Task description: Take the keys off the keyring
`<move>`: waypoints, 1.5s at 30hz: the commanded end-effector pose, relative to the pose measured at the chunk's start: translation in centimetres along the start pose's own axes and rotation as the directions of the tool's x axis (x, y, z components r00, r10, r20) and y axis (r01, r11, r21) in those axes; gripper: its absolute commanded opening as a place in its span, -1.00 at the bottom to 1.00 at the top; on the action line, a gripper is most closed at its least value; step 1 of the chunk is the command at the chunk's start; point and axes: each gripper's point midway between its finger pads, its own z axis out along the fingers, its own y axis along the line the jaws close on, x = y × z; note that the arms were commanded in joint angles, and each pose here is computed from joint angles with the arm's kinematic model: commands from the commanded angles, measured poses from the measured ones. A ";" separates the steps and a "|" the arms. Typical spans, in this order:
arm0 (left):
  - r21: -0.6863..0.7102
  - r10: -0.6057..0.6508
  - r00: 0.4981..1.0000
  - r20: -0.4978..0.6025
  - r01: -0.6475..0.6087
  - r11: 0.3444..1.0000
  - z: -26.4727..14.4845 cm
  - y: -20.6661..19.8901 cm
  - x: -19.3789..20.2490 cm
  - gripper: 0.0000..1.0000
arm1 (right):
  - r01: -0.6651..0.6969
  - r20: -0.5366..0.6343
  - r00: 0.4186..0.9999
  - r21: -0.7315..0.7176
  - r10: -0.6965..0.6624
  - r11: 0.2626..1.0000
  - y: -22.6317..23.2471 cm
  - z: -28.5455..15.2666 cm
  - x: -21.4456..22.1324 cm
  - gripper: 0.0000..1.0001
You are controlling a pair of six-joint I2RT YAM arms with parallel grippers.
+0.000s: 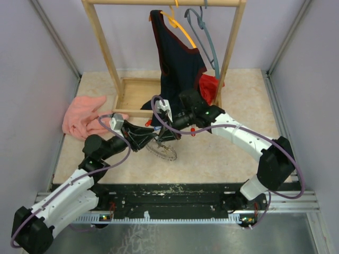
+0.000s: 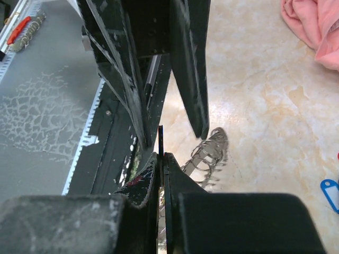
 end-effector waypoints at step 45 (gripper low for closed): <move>-0.046 0.237 0.967 0.090 -0.234 0.971 -3.9 2.0 5.3 -0.01 | -0.104 0.169 0.981 0.037 0.096 0.994 0.2 -1.3 -4.6 -1.00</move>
